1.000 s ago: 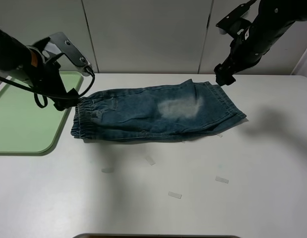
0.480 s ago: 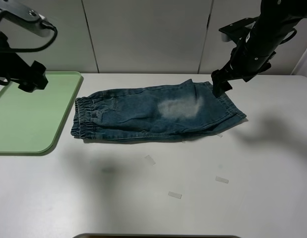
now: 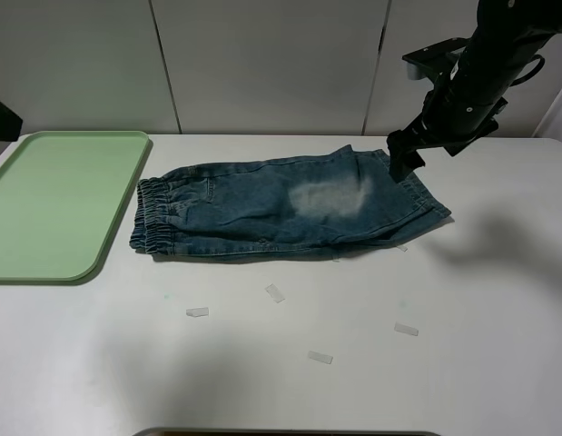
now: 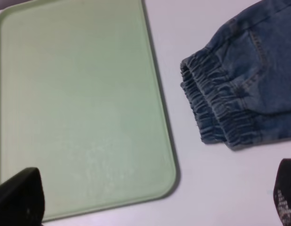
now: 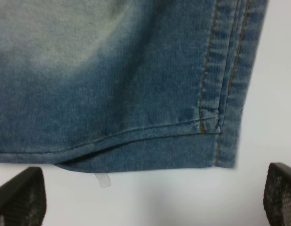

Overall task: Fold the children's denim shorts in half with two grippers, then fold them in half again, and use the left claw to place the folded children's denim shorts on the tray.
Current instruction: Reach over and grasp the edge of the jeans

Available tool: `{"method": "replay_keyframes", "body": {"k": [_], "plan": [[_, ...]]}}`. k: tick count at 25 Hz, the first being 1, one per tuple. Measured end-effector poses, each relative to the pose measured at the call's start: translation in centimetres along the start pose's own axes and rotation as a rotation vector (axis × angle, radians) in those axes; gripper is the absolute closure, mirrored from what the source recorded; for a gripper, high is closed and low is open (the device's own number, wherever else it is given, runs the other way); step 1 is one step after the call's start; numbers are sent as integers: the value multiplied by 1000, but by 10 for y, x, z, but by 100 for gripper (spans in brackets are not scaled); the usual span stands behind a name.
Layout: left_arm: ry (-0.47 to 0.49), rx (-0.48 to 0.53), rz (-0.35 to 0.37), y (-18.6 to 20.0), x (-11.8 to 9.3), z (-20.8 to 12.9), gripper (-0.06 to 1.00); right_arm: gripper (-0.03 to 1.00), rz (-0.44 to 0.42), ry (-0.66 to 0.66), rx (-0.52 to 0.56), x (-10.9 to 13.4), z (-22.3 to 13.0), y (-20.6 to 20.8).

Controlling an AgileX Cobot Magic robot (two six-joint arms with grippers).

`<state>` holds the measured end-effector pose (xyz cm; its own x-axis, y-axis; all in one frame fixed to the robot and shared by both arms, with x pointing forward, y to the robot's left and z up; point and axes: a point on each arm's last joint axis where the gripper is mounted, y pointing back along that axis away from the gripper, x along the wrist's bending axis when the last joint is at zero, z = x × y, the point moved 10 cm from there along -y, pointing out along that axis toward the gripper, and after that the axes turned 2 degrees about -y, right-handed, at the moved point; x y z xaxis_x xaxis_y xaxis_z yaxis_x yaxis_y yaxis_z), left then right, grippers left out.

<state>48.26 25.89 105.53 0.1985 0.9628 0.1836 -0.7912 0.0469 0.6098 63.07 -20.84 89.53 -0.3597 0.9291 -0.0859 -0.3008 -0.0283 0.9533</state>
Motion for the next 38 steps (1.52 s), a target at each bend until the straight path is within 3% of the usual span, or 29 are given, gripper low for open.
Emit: {"method": "replay_keyframes", "body": {"k": [4,14,21,38], "plan": [[47,9,-31,19,-3,-36,-2,27,5,-5,-1,1,0,0],[107,-173,-136,87,-12,-98,-2,27,8,-8,-5,2,1,0],[131,-191,-178,96,-20,-133,-1,27,7,-8,-19,1,4,0],[143,-197,-206,97,-25,-138,0,27,8,-9,-22,1,4,0]]}}
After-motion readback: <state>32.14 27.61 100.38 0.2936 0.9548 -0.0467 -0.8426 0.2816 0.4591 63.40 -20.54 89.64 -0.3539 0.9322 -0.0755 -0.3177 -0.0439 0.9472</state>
